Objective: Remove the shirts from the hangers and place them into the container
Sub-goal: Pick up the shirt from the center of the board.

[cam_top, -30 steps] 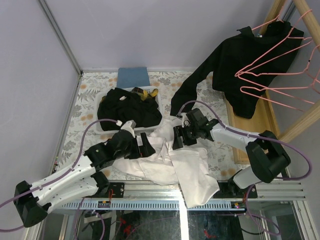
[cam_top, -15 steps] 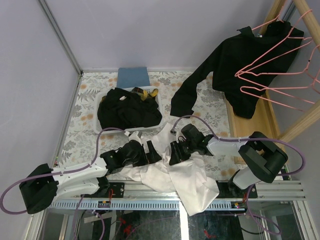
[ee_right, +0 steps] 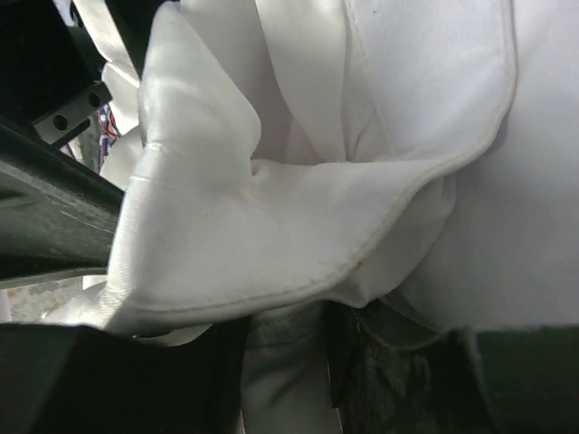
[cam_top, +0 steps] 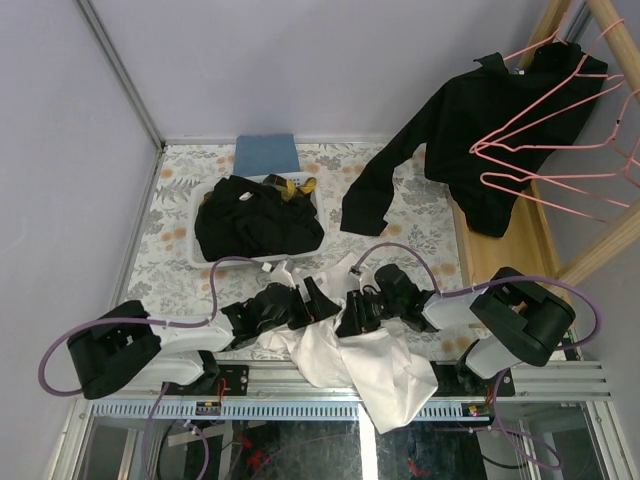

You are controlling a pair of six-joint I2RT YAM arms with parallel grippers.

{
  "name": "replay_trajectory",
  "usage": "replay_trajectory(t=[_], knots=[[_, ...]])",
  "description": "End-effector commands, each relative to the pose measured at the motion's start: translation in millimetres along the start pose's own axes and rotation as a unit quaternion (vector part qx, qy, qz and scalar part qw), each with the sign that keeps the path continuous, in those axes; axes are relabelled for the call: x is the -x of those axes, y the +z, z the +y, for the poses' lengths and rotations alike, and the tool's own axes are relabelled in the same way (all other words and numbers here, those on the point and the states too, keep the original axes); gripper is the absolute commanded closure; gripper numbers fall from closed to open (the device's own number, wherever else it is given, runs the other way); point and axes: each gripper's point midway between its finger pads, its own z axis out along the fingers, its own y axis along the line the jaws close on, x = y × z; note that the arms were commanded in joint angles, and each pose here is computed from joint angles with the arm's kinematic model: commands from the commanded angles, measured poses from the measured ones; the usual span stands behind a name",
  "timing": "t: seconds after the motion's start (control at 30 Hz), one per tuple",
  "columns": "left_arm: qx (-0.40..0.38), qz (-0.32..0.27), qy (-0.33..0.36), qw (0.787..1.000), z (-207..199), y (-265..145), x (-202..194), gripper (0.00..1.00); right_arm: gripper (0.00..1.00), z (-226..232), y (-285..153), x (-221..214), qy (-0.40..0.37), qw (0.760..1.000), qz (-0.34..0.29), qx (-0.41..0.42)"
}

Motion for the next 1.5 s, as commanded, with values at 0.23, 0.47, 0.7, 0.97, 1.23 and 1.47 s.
replay_trajectory(t=[0.23,0.47,0.7,0.97,1.23,1.47], knots=[[-0.081,0.049,0.022,0.995,-27.9,1.4,-21.1,0.72,0.59,33.0,-5.8,17.5,0.018,0.995,-0.073,0.068],[-0.022,-0.013,0.070,0.997,-20.7,-18.4,9.5,1.00,0.41,22.4,-33.8,41.4,-0.051,0.991,-0.111,-0.051],[0.011,-0.112,0.150,0.982,-35.4,-77.0,63.2,1.00,0.27,30.7,-107.6,80.7,-0.128,0.952,-0.220,-0.169],[0.016,-0.099,0.234,0.967,-63.6,-105.3,76.7,1.00,0.23,30.9,-146.6,98.2,-0.122,0.921,-0.300,-0.215],[0.027,0.011,0.277,0.960,-64.3,-39.9,15.3,0.49,0.23,11.7,-143.9,94.3,-0.086,0.920,-0.281,-0.260],[0.015,0.047,0.287,0.957,-66.5,-11.2,-34.5,0.00,0.22,4.3,-145.8,91.5,-0.086,0.916,-0.285,-0.271]])
